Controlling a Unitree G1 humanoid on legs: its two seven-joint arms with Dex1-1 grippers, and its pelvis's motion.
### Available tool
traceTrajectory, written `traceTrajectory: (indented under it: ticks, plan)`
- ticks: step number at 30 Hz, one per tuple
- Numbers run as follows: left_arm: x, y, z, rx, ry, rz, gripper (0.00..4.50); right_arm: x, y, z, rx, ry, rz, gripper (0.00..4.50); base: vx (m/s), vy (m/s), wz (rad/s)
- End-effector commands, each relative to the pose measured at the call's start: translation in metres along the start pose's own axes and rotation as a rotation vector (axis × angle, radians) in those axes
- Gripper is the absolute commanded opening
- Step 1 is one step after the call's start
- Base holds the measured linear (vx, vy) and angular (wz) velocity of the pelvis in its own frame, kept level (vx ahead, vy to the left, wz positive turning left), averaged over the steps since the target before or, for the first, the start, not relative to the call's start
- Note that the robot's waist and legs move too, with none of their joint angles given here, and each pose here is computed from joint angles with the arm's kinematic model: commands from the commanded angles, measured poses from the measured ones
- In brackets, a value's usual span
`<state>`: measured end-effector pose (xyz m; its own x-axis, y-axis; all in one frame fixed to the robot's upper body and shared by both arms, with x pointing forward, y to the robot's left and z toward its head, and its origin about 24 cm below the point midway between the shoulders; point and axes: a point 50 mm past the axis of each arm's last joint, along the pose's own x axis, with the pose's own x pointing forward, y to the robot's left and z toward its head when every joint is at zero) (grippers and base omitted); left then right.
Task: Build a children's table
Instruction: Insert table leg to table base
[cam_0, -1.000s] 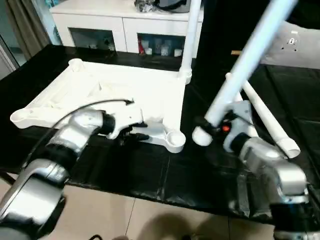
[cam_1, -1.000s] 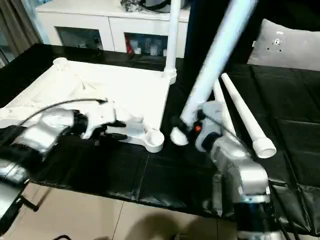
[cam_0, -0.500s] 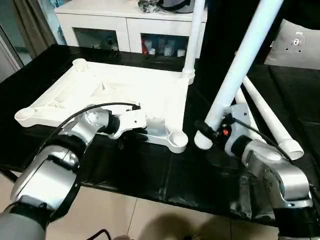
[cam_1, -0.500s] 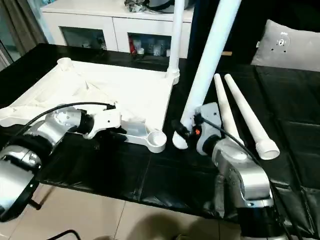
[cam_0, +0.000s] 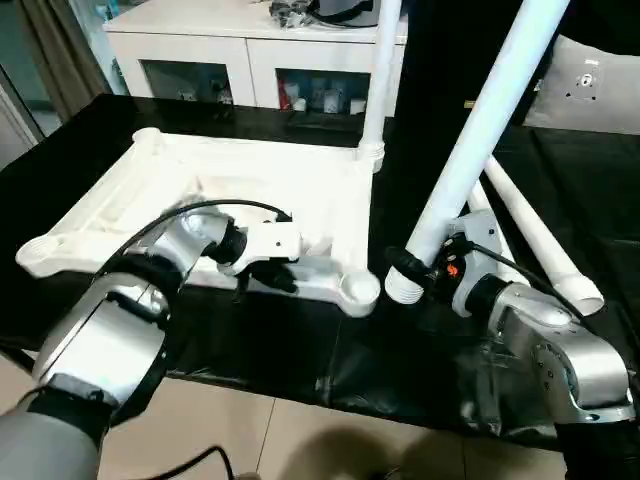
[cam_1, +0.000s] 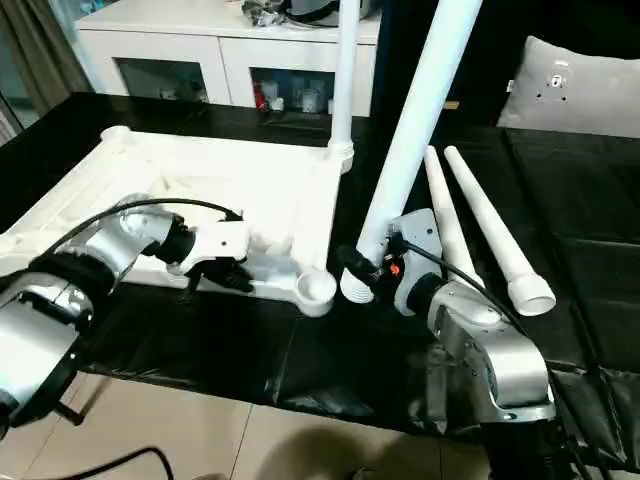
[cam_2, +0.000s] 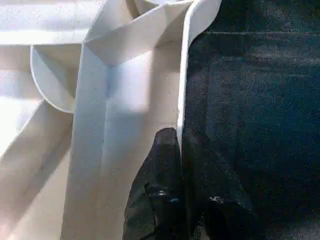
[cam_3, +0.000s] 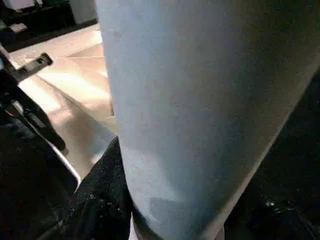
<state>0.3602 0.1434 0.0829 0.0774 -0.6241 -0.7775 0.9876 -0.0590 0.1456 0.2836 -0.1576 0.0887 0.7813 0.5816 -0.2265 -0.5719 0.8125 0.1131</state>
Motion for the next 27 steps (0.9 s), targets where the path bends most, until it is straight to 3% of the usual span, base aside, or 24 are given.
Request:
traceTrajectory:
  ticks: [1,6,10,15,17,22,27]
  plan:
    - [0.011,-0.005,-0.002,-0.092,-0.091,0.022,0.00,0.003,0.002,0.013,-0.024,-0.045,-0.012,1.89,0.000,0.000,0.00]
    - [0.027,-0.012,0.001,-0.217,-0.234,0.028,0.00,0.004,0.007,0.010,-0.003,-0.014,0.010,1.89,0.000,0.000,0.00]
    - [0.040,-0.025,-0.003,-0.299,-0.265,0.035,0.00,0.003,0.011,0.009,-0.007,-0.023,0.062,1.89,0.000,0.000,0.00]
    - [0.041,-0.030,-0.004,-0.222,-0.275,0.130,0.00,0.004,0.014,0.007,-0.024,-0.014,0.074,1.89,0.000,0.000,0.00]
    - [0.034,-0.032,-0.003,-0.127,-0.295,0.172,0.00,0.004,0.013,0.007,-0.035,-0.013,0.071,1.89,0.000,0.000,0.00]
    - [0.021,-0.032,0.001,-0.104,-0.366,0.226,0.00,0.004,0.014,0.005,-0.058,-0.013,0.086,1.89,0.000,0.000,0.00]
    - [0.016,-0.039,-0.001,-0.095,-0.355,0.206,0.00,0.005,0.016,0.004,-0.052,-0.032,0.101,1.89,0.000,0.000,0.00]
